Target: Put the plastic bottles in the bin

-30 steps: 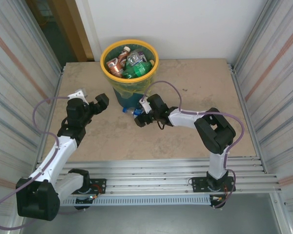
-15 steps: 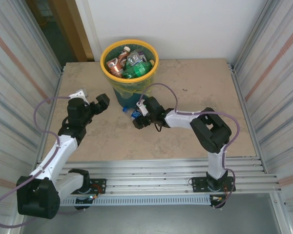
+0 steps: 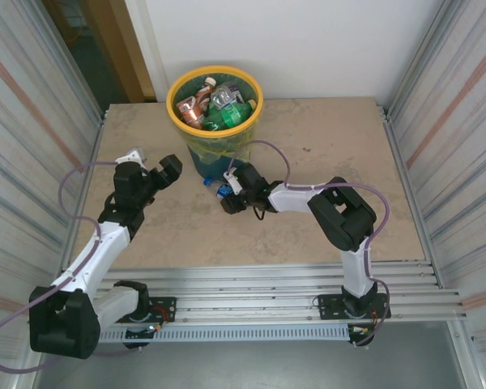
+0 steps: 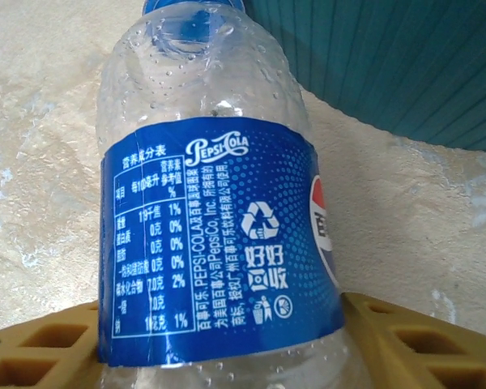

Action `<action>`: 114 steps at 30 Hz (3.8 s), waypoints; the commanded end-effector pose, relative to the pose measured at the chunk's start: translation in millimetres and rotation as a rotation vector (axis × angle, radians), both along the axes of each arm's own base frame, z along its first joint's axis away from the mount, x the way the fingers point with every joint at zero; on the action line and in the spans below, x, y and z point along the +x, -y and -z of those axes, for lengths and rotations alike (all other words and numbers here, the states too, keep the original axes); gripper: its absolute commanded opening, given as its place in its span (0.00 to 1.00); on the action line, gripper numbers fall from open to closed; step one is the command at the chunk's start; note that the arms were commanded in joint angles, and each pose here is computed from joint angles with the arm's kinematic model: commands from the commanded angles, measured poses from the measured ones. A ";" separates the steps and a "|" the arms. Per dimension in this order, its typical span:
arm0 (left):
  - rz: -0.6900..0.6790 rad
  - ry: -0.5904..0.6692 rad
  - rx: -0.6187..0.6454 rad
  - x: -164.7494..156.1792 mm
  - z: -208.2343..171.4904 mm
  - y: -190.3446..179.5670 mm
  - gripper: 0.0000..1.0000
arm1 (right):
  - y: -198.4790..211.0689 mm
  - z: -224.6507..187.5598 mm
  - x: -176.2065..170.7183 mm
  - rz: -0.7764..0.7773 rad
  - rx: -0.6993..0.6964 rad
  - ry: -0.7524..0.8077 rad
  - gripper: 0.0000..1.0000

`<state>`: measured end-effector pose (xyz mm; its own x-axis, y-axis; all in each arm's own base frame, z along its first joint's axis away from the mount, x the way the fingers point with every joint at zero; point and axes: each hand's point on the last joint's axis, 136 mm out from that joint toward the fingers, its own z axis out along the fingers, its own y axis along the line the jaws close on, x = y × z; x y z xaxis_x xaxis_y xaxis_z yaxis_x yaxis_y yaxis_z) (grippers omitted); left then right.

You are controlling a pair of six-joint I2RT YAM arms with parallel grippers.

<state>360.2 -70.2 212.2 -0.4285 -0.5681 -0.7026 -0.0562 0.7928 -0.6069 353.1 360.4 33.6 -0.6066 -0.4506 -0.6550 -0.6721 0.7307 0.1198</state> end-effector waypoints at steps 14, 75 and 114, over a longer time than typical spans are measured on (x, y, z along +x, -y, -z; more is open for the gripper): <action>-0.032 -0.008 -0.028 -13.0 -4.6 -7.7 0.98 | -19.0 -35.9 -39.6 -0.077 0.029 0.042 0.31; 0.392 0.291 -0.008 -31.1 -142.3 106.0 0.25 | -38.0 -306.0 -61.5 0.008 0.490 0.604 0.56; 0.959 0.346 0.062 160.2 -201.8 100.6 0.25 | 55.1 -297.8 -58.5 0.310 0.336 0.631 0.98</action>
<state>532.8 -170.2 413.4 -0.3705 -0.0282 -0.9284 0.7639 0.5593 -0.3218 296.0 314.3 326.3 -0.1310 -0.0698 -0.9889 -0.4896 0.8719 0.0033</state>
